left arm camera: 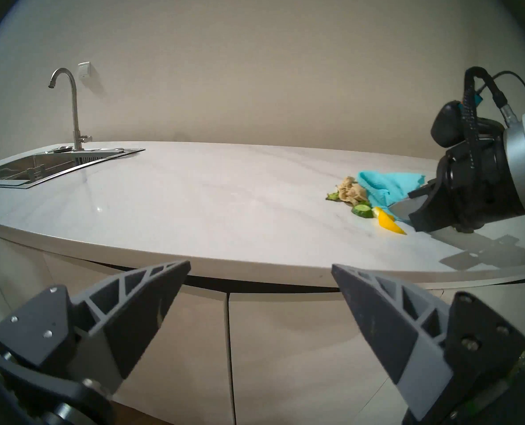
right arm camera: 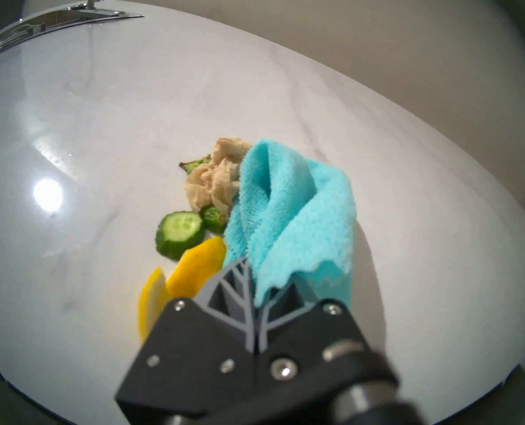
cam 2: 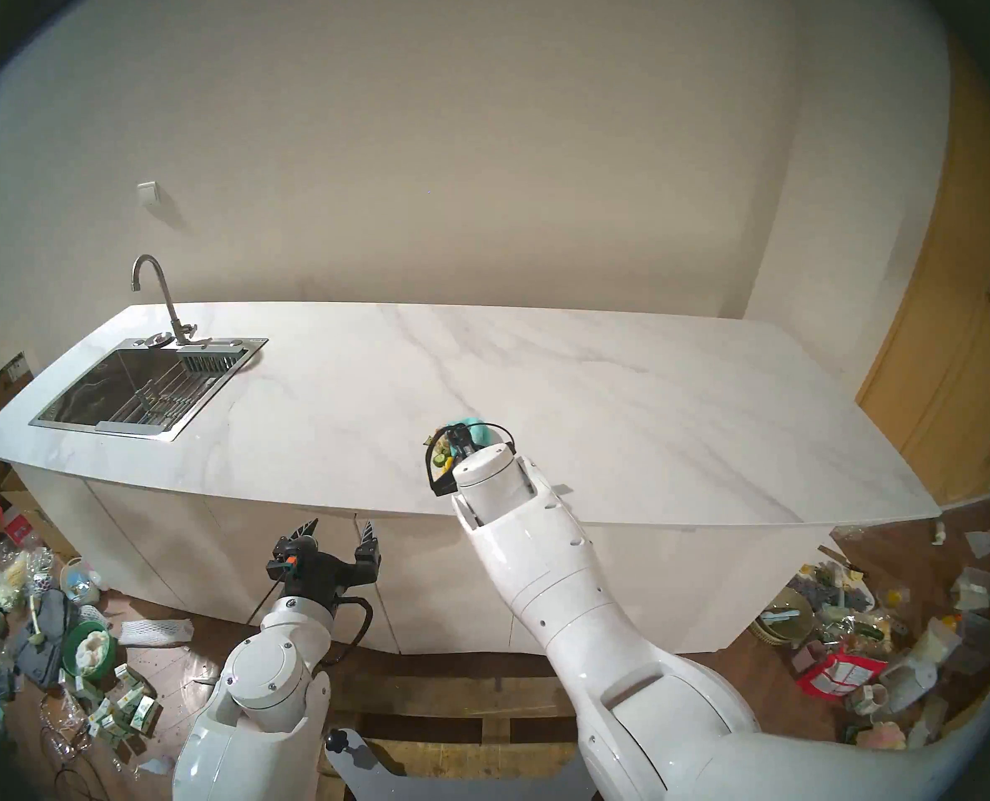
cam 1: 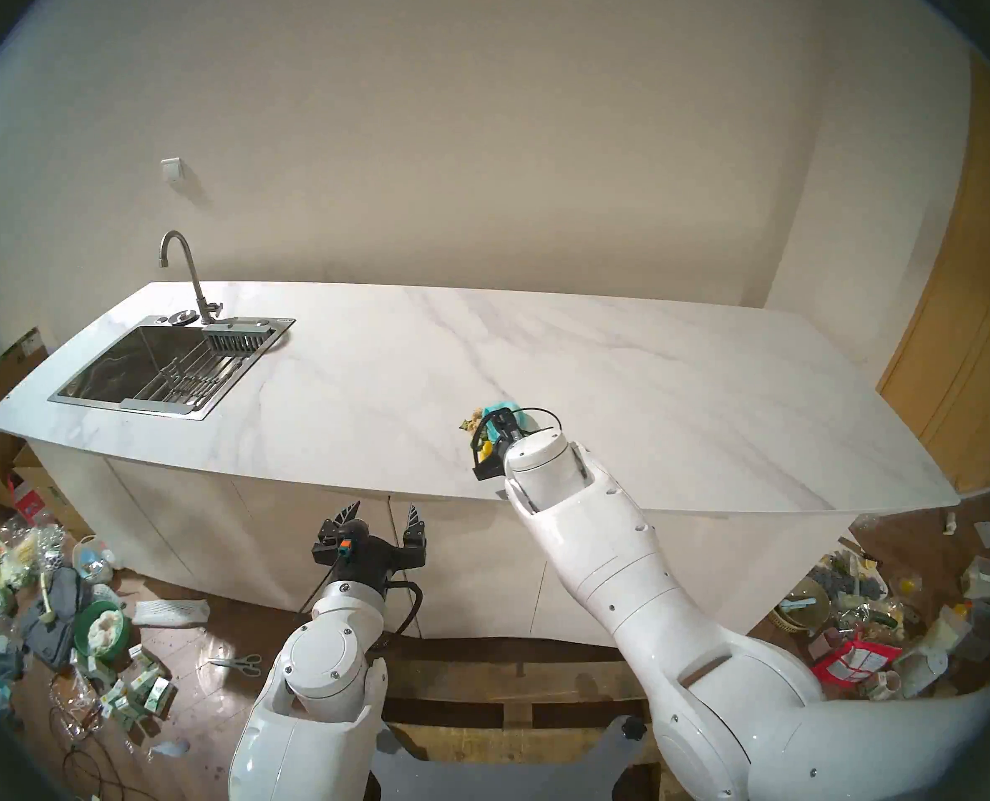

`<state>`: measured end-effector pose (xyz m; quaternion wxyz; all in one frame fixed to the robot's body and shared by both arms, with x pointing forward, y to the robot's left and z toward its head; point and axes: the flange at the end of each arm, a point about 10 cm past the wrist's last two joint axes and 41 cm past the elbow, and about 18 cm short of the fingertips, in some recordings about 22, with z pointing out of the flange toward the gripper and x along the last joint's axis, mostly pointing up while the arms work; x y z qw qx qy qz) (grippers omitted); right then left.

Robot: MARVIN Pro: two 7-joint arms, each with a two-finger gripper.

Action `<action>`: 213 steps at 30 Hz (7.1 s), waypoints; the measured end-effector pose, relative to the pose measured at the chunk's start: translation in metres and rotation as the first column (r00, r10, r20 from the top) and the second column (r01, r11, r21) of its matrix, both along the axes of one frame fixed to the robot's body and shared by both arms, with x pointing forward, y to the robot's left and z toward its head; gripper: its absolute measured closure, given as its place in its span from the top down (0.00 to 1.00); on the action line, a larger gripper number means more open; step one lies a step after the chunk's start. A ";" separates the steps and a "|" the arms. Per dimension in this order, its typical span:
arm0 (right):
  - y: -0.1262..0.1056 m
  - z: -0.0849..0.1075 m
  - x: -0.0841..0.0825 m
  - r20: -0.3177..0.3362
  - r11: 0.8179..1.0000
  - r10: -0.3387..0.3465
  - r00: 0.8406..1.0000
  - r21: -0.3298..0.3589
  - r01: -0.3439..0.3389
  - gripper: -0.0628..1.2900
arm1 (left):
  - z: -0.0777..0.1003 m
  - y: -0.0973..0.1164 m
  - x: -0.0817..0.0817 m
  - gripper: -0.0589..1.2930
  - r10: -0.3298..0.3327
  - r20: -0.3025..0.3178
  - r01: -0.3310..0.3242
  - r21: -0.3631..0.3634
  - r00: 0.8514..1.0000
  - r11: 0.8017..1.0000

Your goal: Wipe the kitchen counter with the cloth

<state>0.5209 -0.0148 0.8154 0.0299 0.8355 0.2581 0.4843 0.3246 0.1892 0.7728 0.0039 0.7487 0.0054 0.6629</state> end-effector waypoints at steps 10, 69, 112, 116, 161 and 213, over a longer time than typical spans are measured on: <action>0.048 0.002 -0.002 -0.017 0.999 0.035 0.999 0.009 -0.035 0.03 | 0.000 0.000 0.000 0.97 0.000 0.000 0.000 0.000 1.000 1.000; -0.063 0.068 0.006 0.326 0.988 -0.149 0.934 0.016 0.152 0.03 | 0.000 0.000 0.000 0.97 0.000 -0.001 0.000 0.000 1.000 1.000; -0.168 0.032 -0.116 0.140 0.927 0.226 0.964 -0.336 -0.169 0.03 | -0.001 0.000 0.000 0.97 0.001 -0.002 -0.001 0.000 1.000 1.000; -0.165 0.032 -0.126 0.107 0.914 0.244 0.964 -0.357 -0.191 0.03 | 0.000 0.000 0.000 0.97 0.001 -0.001 -0.001 0.000 1.000 1.000; -0.151 0.017 -0.114 0.068 0.891 0.240 0.968 -0.412 -0.192 0.03 | 0.000 0.000 0.000 0.97 0.000 -0.001 0.000 0.000 1.000 1.000; 0.008 0.022 -0.059 0.103 0.871 0.395 0.913 -0.358 -0.336 0.03 | -0.001 0.000 0.000 0.97 0.001 -0.002 -0.001 0.001 1.000 1.000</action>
